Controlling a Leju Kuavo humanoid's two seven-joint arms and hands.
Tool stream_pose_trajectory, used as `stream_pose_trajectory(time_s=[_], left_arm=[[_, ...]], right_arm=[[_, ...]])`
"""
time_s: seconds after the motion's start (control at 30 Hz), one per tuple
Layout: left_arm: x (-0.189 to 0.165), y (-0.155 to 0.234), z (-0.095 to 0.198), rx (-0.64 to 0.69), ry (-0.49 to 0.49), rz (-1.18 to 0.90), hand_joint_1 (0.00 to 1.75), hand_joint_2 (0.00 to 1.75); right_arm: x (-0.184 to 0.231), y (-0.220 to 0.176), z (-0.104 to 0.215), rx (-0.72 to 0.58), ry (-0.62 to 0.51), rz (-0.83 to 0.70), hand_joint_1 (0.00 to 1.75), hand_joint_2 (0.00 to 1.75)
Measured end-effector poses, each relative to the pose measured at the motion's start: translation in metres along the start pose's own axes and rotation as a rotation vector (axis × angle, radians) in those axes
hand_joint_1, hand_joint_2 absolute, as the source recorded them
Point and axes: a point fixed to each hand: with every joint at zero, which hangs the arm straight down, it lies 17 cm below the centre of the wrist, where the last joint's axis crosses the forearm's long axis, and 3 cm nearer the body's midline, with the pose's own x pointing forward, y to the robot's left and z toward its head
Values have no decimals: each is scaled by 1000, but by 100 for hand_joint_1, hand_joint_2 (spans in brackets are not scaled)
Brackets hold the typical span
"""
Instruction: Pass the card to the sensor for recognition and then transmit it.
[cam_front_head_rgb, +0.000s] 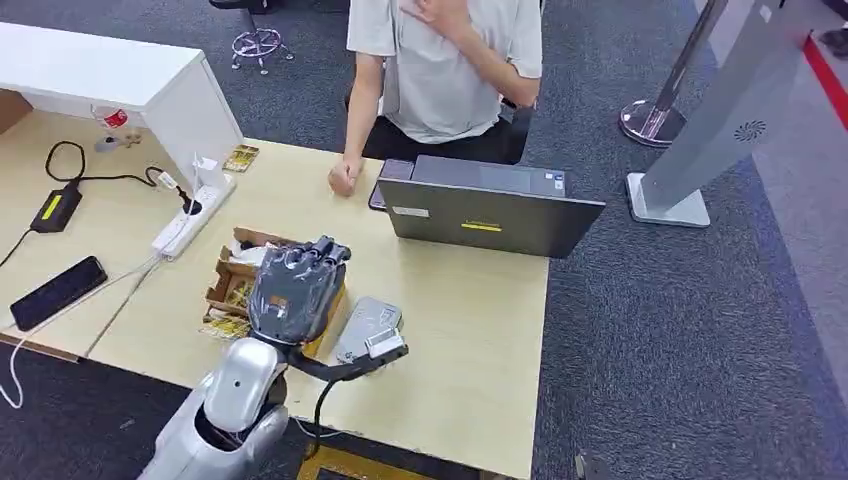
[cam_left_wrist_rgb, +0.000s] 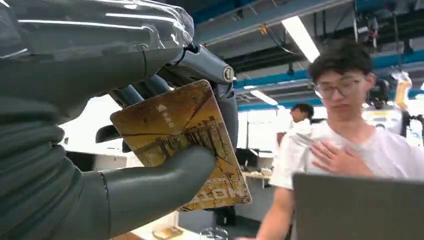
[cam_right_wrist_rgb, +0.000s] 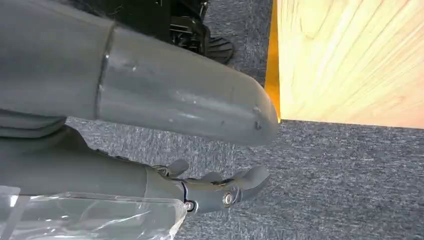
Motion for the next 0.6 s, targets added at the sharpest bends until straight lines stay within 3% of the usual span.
stream_pose_trajectory(time_s=[0.37, 0.6], left_arm=[[-4, -109, 36, -337, 75, -32, 175, 175], [-16, -149, 52, -437, 105, -54, 175, 175]], right_arm=[[1, 5, 0, 10, 10, 15, 0, 0], [5, 9, -2, 21, 9, 37, 0, 0]])
